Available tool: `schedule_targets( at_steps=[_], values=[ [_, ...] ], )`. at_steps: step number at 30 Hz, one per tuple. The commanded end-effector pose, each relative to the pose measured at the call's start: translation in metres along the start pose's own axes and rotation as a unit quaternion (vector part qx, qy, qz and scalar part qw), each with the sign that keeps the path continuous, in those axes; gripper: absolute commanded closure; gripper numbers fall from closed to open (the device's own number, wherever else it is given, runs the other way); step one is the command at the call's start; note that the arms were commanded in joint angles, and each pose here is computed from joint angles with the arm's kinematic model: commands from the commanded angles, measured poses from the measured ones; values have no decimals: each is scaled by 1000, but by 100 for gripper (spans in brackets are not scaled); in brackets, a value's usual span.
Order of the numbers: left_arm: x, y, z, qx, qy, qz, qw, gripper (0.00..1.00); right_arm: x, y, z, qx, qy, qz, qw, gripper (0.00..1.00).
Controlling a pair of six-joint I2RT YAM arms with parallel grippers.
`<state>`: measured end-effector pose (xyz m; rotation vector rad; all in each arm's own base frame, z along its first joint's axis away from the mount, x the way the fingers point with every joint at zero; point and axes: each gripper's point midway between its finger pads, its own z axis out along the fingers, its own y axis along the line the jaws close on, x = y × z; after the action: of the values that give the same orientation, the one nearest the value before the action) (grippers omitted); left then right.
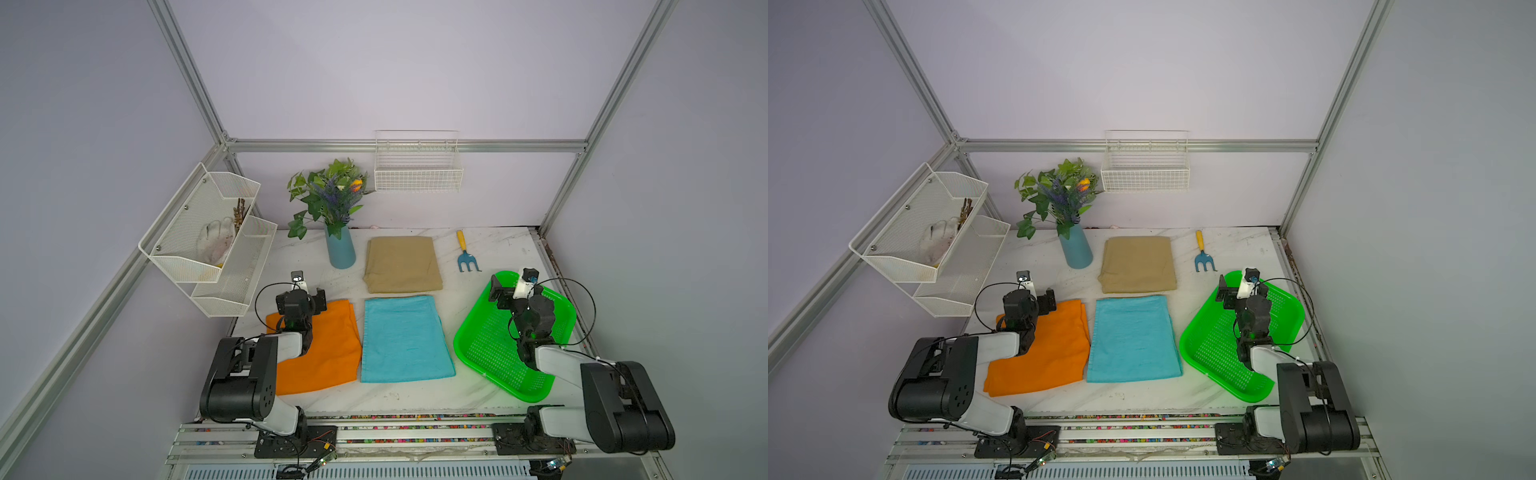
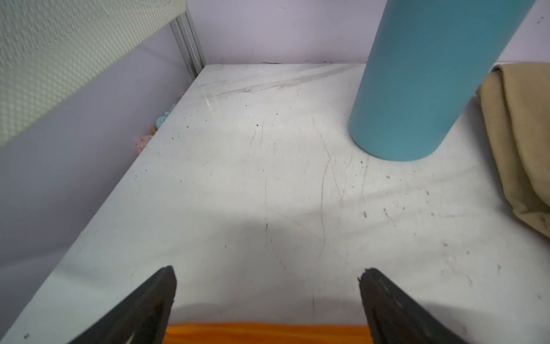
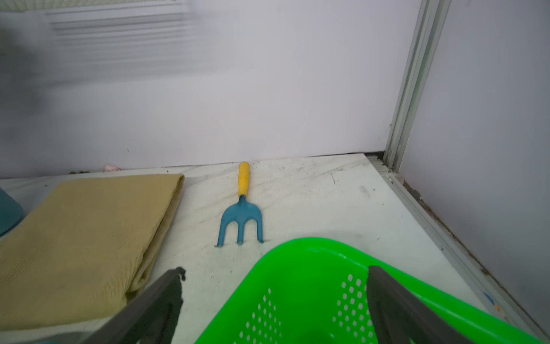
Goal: Put the folded long pants in the basket
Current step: Adjust the basket at the center of the board.
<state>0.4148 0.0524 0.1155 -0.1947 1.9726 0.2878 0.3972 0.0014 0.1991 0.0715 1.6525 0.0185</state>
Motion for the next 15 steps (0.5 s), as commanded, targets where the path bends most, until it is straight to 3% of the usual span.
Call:
schedule_targets(
  at_steps=[1,4,7,11,15],
  values=[
    [-36,2,-5,-14,31,-4,999,0,-9,-8,13,45,97,4,994,0],
    [-65,-25,-13,25,22,-26,999,0,-17,14,35,11,173,53,983,0],
    [-89,-69,-23,77,5,-48,996,0,-5,54,53,-44,266,67,961,0],
    [-103,-130,-32,138,16,-93,986,0,23,60,68,5,363,133,922,1],
    [-118,-186,-43,205,20,-91,974,0,41,45,58,73,396,174,899,15]
  ],
)
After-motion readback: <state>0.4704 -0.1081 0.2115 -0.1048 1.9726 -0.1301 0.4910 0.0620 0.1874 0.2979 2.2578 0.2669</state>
